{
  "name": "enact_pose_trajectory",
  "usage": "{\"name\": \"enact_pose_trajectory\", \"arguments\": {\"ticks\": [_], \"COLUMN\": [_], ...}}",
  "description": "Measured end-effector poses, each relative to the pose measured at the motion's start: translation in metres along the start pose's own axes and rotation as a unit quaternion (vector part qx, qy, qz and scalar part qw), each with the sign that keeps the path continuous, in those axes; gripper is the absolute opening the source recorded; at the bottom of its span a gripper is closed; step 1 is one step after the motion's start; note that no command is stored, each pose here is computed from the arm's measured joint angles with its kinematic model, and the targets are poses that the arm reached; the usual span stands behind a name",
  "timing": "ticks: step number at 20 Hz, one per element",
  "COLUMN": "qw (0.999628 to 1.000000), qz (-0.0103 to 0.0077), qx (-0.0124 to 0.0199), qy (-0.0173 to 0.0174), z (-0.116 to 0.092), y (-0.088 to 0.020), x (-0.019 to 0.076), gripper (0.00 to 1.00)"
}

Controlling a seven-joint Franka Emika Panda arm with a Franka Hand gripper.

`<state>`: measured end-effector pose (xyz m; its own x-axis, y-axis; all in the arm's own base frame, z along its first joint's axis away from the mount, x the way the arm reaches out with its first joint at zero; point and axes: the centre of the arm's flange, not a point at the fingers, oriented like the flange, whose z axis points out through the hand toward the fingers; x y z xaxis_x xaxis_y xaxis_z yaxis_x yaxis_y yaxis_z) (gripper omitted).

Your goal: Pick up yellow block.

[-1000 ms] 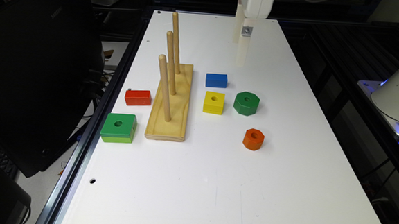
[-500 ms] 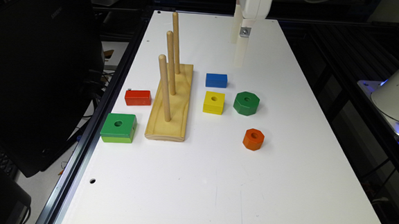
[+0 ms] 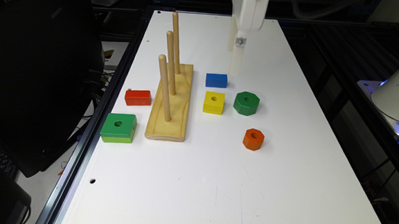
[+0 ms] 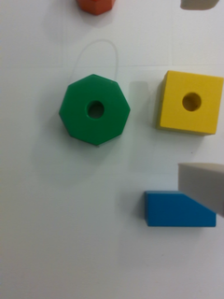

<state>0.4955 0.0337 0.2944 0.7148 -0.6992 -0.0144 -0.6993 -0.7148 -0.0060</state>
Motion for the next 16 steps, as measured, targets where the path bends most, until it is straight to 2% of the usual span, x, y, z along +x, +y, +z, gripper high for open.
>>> {"name": "enact_pose_trajectory", "arguments": {"ticks": [4, 8, 12, 16], "qw": [0.999999, 0.99999, 0.999989, 0.99999], "qz": [0.0006, 0.0001, 0.0, 0.0001], "qx": [-0.0002, -0.0034, -0.0016, -0.0013], "qy": [0.0009, -0.0028, -0.0045, -0.0044], "z": [0.001, 0.012, 0.027, 0.028], "y": [0.0, 0.0, -0.002, -0.002], "x": [0.0002, 0.0003, 0.0022, 0.0024], "gripper": [1.0, 1.0, 1.0, 1.0]}}
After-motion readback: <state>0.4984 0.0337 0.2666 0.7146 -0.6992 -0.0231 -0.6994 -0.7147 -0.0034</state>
